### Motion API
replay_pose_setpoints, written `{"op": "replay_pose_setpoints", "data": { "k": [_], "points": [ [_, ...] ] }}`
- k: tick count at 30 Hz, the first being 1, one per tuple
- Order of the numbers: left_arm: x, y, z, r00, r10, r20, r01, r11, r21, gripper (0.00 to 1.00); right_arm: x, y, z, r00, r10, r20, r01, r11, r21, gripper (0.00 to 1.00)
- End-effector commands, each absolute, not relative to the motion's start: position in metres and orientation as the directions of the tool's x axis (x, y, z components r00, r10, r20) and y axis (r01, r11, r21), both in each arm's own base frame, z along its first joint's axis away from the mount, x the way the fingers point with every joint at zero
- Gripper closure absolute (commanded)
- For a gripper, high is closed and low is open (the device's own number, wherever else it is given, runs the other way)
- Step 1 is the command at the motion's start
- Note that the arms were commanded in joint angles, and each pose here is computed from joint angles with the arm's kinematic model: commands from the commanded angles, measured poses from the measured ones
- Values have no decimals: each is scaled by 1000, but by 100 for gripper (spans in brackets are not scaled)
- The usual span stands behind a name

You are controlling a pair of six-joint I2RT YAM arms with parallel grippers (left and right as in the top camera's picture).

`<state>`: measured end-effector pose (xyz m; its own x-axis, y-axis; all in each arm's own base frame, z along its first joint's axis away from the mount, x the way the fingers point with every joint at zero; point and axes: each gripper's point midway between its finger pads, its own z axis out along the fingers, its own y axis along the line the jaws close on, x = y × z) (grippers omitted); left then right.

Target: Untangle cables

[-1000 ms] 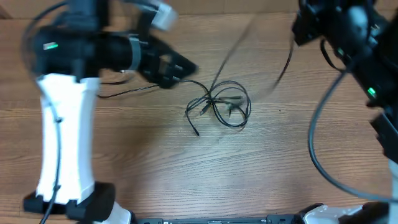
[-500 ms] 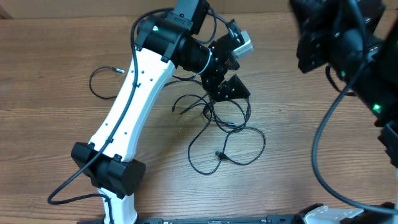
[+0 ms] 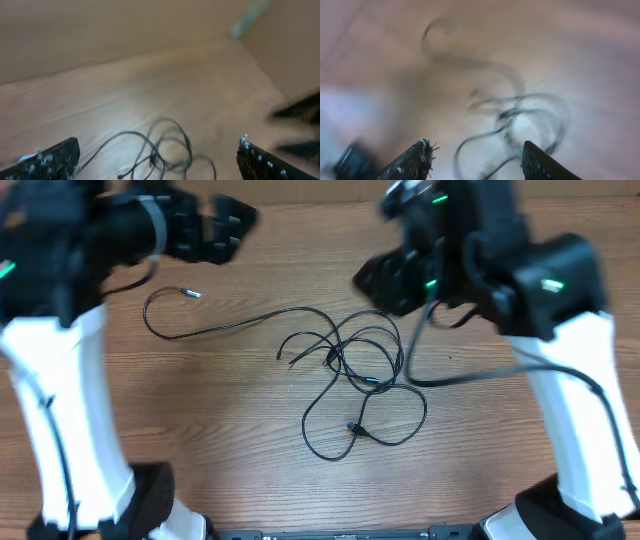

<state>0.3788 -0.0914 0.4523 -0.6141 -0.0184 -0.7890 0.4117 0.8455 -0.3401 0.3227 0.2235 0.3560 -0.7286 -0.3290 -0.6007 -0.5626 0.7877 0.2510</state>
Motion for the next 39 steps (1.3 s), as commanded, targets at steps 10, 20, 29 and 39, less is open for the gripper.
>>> {"op": "replay_pose_setpoints", "data": {
  "k": [10,20,29,39],
  "points": [
    [365,-40,462,-620,-260,-741,99,910,-402,0,179,314,185,-275,-891,-362,-932,154,328,42],
    [356,-41,450,-655,-184,-733,128,929,-348,0,211,298,44,-171,-941,-291,-981,190,-39,44],
    [357,-33,448,-653,-183,-735,96,943,-320,0,203,280,15,-257,-931,-258,-964,266,-1,45],
    [358,-33,447,-654,-169,-738,104,945,-309,0,135,276,35,-363,-920,-147,-908,314,276,50]
  ]
}}
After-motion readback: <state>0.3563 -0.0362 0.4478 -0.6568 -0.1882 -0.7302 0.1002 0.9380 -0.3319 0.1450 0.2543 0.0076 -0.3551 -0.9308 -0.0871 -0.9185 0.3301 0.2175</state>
